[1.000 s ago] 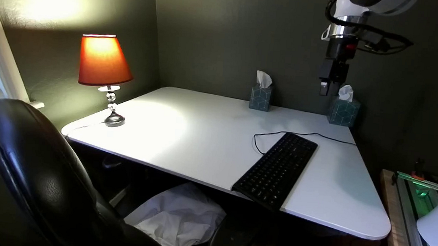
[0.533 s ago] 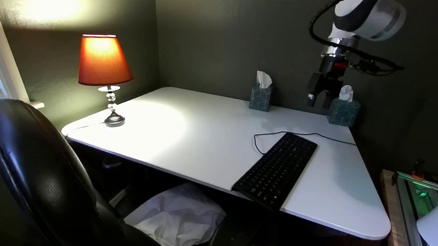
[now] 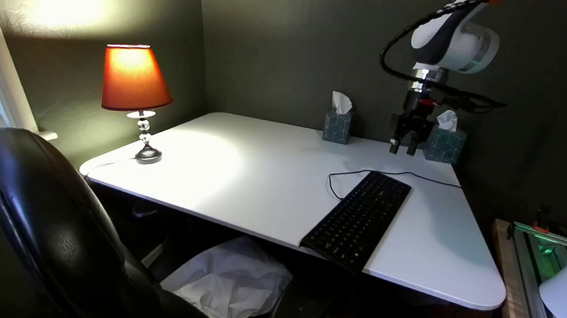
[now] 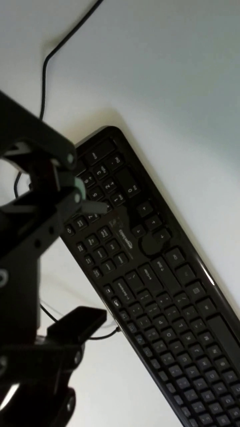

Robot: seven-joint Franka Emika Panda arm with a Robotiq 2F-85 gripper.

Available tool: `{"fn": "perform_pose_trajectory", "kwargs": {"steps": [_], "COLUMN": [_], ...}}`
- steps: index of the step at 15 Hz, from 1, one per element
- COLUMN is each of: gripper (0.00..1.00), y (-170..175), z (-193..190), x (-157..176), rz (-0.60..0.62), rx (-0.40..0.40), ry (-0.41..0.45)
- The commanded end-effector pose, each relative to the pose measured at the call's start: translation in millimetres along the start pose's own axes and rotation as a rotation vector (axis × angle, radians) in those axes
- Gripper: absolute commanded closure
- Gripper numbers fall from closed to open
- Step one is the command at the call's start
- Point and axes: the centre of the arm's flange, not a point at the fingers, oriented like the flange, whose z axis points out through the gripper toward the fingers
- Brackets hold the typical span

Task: Press a button on the right side of the computer keyboard

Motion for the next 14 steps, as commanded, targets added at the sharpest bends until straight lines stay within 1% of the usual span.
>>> {"fn": "perform_pose_trajectory", "kwargs": {"steps": [1,2,4,5,6,7,14], "gripper": [0.58,0.66,0.8,0.89,0.95,1.0,1.0], "y": [10,13,21,25,29,34,58], "z": [18,23,31,36,41,46,69], "x": [22,26,32,34,37,38,48], "rz": [0.062,0.073,0.089,0.093,0.097,0.098,0.105], "rx": [-0.041,-0.052,-0.075,-0.091,-0.105,-0.118,-0.174], "ry": [0.0,0.0,0.002,0.003,0.002,-0.007,-0.071]}}
